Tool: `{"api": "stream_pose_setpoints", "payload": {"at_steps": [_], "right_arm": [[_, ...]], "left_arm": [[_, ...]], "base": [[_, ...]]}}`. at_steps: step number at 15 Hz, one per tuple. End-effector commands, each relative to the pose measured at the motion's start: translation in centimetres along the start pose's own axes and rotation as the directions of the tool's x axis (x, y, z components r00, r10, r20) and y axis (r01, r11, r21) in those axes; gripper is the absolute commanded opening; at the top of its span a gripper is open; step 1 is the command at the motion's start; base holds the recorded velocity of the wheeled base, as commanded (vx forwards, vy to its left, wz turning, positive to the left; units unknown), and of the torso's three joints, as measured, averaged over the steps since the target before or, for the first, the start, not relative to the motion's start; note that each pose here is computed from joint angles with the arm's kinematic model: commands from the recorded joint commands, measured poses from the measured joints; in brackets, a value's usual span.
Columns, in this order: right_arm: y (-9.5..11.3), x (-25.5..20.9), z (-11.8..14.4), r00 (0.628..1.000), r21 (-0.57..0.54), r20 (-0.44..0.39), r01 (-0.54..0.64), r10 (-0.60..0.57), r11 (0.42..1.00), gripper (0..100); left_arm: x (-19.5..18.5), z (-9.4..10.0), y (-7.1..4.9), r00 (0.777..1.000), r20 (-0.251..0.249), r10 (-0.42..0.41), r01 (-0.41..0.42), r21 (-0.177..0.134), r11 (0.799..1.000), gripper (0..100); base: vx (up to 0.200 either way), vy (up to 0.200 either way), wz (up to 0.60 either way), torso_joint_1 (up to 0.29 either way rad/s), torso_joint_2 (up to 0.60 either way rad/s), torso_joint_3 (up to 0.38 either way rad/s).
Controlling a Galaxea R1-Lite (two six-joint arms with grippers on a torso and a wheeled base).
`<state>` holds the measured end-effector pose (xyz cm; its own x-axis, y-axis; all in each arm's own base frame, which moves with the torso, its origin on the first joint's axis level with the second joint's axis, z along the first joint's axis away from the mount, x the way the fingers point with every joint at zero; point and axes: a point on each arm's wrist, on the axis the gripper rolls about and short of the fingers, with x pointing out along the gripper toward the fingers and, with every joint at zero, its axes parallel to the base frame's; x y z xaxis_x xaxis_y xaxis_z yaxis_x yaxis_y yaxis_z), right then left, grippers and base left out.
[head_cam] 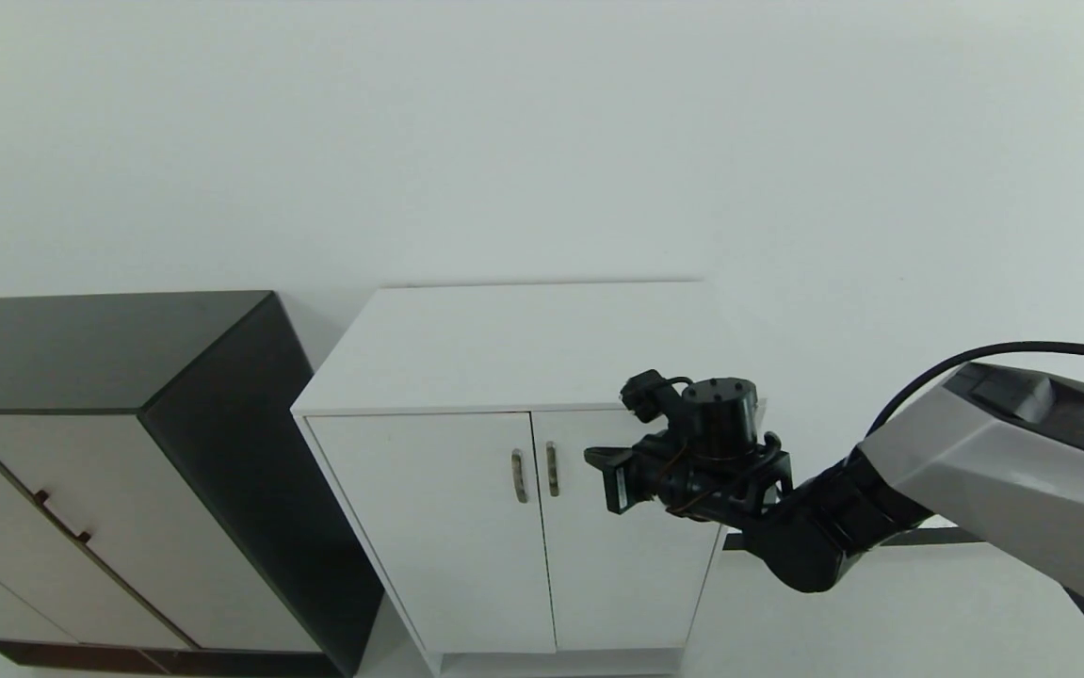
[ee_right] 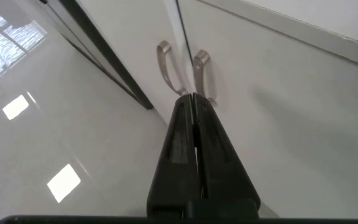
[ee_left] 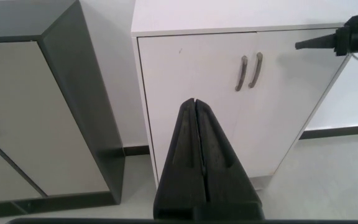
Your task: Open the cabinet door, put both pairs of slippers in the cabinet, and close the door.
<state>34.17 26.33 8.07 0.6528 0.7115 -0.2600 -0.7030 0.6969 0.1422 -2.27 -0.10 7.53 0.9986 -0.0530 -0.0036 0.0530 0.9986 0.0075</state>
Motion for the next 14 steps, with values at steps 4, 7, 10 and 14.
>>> {"api": "stream_pose_setpoints", "payload": {"at_steps": [4,7,10,14], "right_arm": [[-1.6,1.6,-1.2,0.999,0.009,-0.01,0.035,-0.035,0.999,0],[-2.4,1.9,-1.1,0.999,0.013,0.001,0.052,-0.052,0.999,0],[-3.2,1.9,-0.7,0.998,0.017,0.017,0.067,-0.067,0.998,0],[-3.8,1.9,-0.2,0.996,0.018,0.034,0.078,-0.079,0.997,0]], "left_arm": [[0.0,0.0,0.0,1.0,-0.001,-0.001,0.001,0.0,1.0,0],[0.0,0.0,0.0,1.0,-0.001,-0.001,0.001,0.0,1.0,0],[0.0,0.0,0.0,1.0,-0.001,-0.001,0.001,0.0,1.0,0],[0.0,0.0,0.0,1.0,-0.001,-0.001,0.001,0.0,1.0,0]], "base": [[0.0,0.0,0.0,0.0,0.0,0.0],[0.0,0.0,0.0,0.0,0.0,0.0],[0.0,0.0,0.0,0.0,0.0,0.0],[0.0,0.0,0.0,0.0,0.0,0.0]]}}
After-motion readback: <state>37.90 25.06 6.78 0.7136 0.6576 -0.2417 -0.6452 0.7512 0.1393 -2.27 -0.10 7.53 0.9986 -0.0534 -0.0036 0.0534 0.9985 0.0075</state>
